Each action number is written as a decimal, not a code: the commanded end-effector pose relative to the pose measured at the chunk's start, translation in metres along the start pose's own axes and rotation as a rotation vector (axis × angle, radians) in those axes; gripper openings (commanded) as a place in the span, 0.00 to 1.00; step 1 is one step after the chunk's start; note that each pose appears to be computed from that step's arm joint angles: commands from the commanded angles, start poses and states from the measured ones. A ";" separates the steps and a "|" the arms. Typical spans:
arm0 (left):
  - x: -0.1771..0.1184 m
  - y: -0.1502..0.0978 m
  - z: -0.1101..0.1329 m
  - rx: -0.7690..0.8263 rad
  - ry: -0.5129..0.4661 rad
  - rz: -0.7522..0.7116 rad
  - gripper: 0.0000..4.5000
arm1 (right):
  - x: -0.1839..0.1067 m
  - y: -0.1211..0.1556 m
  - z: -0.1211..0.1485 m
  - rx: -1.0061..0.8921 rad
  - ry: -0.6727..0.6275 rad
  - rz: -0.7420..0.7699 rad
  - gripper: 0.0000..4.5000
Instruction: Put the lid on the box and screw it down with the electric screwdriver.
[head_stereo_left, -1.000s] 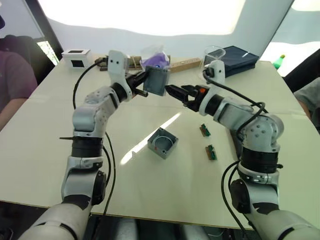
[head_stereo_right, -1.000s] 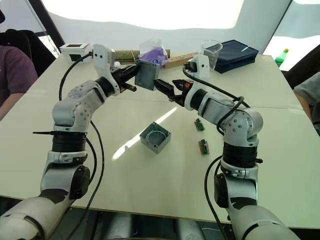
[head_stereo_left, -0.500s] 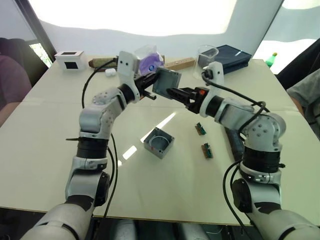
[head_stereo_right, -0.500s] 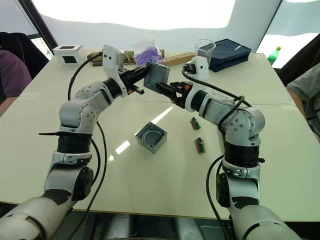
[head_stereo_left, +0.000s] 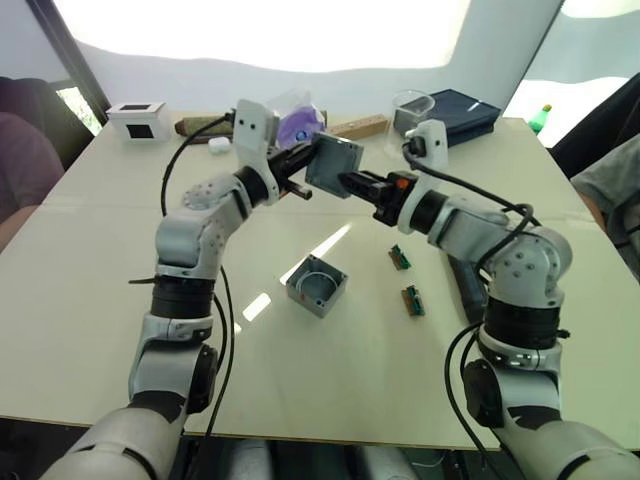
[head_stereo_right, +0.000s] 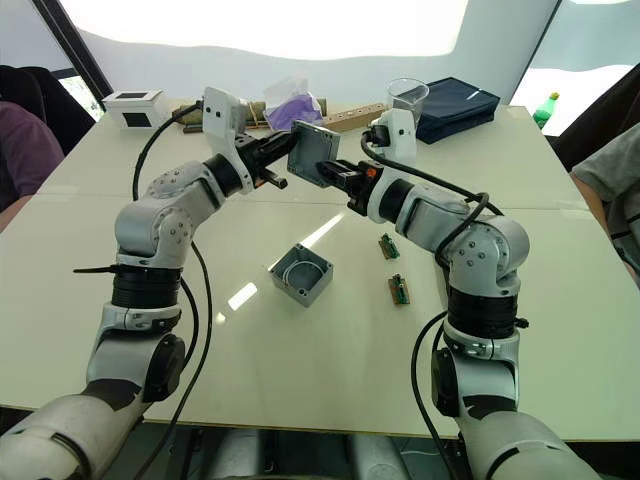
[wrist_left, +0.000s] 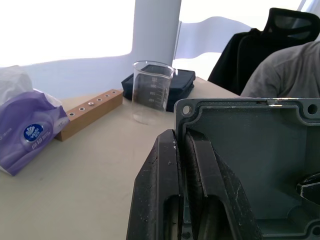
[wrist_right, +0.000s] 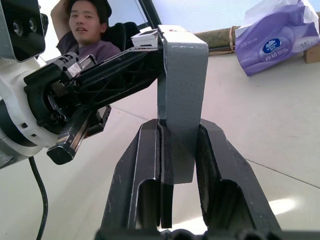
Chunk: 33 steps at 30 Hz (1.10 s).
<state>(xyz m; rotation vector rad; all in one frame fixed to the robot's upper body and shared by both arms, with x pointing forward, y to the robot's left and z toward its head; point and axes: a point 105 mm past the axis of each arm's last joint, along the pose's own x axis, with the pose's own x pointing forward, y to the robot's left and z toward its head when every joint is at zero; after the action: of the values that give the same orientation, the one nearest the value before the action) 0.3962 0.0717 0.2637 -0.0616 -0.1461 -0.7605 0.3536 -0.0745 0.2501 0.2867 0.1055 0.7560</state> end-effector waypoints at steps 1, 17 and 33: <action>-0.003 -0.012 0.015 0.028 -0.042 -0.071 0.26 | -0.003 0.007 0.011 -0.051 -0.060 0.009 0.08; -0.075 0.013 0.015 -0.143 0.069 -0.102 0.53 | -0.055 0.001 0.007 -1.027 -0.123 -0.143 0.08; -0.061 -0.016 -0.032 0.005 0.282 -0.347 0.01 | -0.053 0.017 -0.107 -1.886 -0.062 0.249 0.08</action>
<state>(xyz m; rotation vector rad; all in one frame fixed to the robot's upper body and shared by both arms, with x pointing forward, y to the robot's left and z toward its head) 0.3487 0.1022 0.2134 0.0168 0.1655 -1.0686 0.2801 -0.0802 0.1358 -1.4759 -0.6235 0.8643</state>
